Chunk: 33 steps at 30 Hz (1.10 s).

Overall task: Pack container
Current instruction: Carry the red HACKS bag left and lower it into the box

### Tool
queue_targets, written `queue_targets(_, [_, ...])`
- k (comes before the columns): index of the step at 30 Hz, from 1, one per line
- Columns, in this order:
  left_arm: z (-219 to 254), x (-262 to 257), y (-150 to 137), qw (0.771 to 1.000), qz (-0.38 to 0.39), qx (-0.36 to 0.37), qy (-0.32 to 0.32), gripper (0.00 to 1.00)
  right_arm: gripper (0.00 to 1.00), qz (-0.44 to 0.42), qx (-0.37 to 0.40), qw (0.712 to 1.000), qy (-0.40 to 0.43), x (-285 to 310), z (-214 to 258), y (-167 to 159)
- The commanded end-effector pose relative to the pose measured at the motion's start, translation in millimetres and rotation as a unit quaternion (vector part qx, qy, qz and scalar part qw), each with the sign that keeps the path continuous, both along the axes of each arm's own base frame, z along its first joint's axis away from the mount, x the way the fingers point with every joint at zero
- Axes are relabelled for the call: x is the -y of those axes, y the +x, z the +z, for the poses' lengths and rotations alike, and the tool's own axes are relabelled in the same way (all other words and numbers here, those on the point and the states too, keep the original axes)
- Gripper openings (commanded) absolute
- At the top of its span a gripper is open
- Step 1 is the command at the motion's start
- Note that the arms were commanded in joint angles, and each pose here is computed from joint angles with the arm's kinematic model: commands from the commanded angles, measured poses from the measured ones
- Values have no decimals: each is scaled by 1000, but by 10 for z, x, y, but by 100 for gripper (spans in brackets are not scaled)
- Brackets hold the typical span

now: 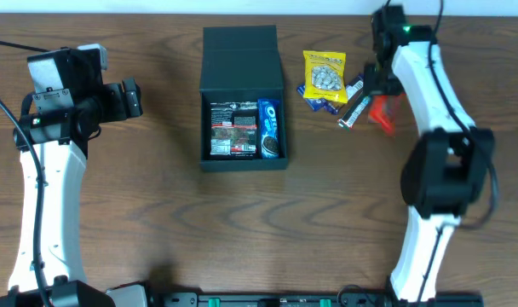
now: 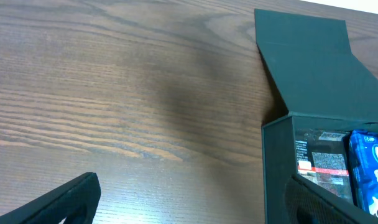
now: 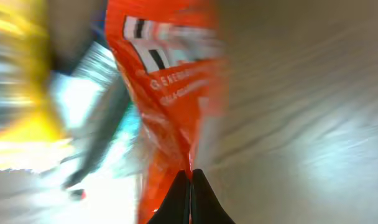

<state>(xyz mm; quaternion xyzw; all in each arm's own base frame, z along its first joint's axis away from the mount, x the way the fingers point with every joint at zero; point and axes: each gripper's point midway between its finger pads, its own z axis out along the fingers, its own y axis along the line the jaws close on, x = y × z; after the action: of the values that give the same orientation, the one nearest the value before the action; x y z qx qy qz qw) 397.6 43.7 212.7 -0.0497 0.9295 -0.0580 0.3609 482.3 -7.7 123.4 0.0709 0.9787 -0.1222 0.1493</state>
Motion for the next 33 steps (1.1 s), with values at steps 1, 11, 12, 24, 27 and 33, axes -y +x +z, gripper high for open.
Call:
queue_targets(1, [-9, -28, 20, 1000, 2, 0, 1, 95, 2, 16, 105, 994, 9, -323, 882, -36])
queue_targets(11, [-37, -223, -8, 998, 40, -11, 43, 95, 2, 125, 129, 980, 86, -1971, 1063, -454])
queue_targets(12, [-37, -249, -10, 998, 45, -11, 48, 95, 2, 134, 131, 978, 96, -2148, 1044, -496])
queue_targets(24, [-13, -269, 15, 997, 48, -4, 52, 96, 2, 174, 53, 978, 103, -3140, 114, -823])
queue_targets(27, [-14, -267, 14, 998, 48, -5, 52, 95, 2, 172, 41, 980, 89, -3126, -53, -806])
queue_targets(33, [-14, -267, 14, 998, 48, -5, 52, 95, 1, 176, 34, 980, 90, -3164, -155, -795])
